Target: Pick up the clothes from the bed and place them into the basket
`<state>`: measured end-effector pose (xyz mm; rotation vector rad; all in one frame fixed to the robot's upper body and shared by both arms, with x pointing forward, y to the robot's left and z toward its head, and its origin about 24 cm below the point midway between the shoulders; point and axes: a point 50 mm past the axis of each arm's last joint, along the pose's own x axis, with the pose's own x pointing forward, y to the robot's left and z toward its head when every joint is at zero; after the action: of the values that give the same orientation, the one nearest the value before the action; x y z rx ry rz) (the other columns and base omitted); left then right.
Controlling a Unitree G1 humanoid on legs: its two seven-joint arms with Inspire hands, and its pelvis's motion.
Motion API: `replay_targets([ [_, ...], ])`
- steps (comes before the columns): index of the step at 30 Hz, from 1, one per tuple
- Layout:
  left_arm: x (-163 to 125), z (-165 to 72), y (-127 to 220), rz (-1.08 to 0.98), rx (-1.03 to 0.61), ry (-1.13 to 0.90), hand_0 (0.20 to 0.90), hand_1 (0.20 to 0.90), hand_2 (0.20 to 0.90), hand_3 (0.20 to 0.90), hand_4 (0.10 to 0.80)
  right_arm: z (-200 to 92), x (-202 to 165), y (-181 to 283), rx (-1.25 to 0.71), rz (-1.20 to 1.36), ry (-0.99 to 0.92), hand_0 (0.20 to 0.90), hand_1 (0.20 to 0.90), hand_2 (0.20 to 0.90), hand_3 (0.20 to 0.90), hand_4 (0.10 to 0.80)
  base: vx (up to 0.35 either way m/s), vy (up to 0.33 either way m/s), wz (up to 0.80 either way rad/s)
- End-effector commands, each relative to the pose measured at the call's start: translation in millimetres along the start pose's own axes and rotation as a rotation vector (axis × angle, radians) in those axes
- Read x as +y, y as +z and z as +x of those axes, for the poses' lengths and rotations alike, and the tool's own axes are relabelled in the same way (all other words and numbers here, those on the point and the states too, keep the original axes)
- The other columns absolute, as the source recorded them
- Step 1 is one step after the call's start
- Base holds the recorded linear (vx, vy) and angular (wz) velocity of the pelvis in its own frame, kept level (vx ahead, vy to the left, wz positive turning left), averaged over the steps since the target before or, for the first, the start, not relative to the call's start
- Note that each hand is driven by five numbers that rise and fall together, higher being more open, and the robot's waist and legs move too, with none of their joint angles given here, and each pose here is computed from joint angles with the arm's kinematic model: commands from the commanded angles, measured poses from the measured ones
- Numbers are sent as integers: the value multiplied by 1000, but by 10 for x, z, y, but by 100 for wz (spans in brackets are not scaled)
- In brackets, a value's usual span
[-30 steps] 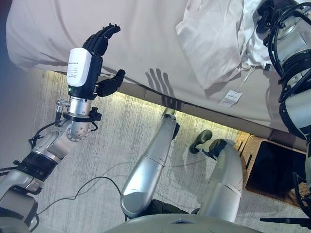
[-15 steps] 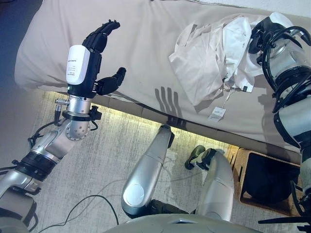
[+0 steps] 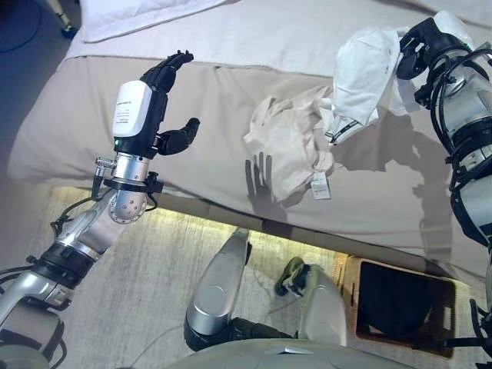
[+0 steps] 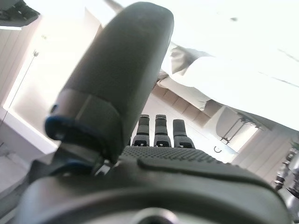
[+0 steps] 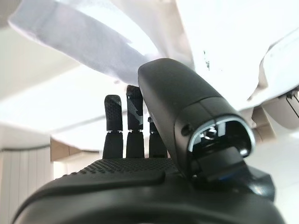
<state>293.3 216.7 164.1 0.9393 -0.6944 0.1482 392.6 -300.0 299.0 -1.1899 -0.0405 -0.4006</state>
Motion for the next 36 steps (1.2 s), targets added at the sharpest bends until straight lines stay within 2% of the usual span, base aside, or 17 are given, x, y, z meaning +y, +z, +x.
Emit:
replay_targets([
  [1, 32, -103, -40, -45, 41, 72, 900, 900, 900, 900, 800, -74, -452, -205, -17, -4, -162, 300, 300, 300, 200, 100, 73, -4, -27],
  [13, -74, -336, -258, -24, 163, 38, 900, 900, 900, 900, 800, -270, -580, -504, -68, 18, -189, 300, 300, 300, 200, 100, -18, 19, -22],
  [20, -117, -397, -371, -2, 201, 28, 900, 900, 900, 900, 800, -452, -427, -727, -72, 24, -169, 300, 300, 300, 200, 100, -50, 1, -40],
  [27, -115, -511, -445, 3, 232, 49, 900, 900, 900, 900, 800, -755, -2, -1133, -6, 51, -56, 300, 300, 300, 200, 100, -32, 3, -15],
  [28, -115, -532, -451, 5, 244, 51, 900, 900, 900, 900, 800, -878, 201, -1254, 34, 73, 2, 300, 300, 300, 200, 100, -32, -18, -34],
  [36, -186, -514, -400, -9, 227, 31, 900, 900, 900, 900, 800, -1236, 763, -1696, 218, 134, 197, 300, 300, 300, 200, 100, -24, -38, -37],
])
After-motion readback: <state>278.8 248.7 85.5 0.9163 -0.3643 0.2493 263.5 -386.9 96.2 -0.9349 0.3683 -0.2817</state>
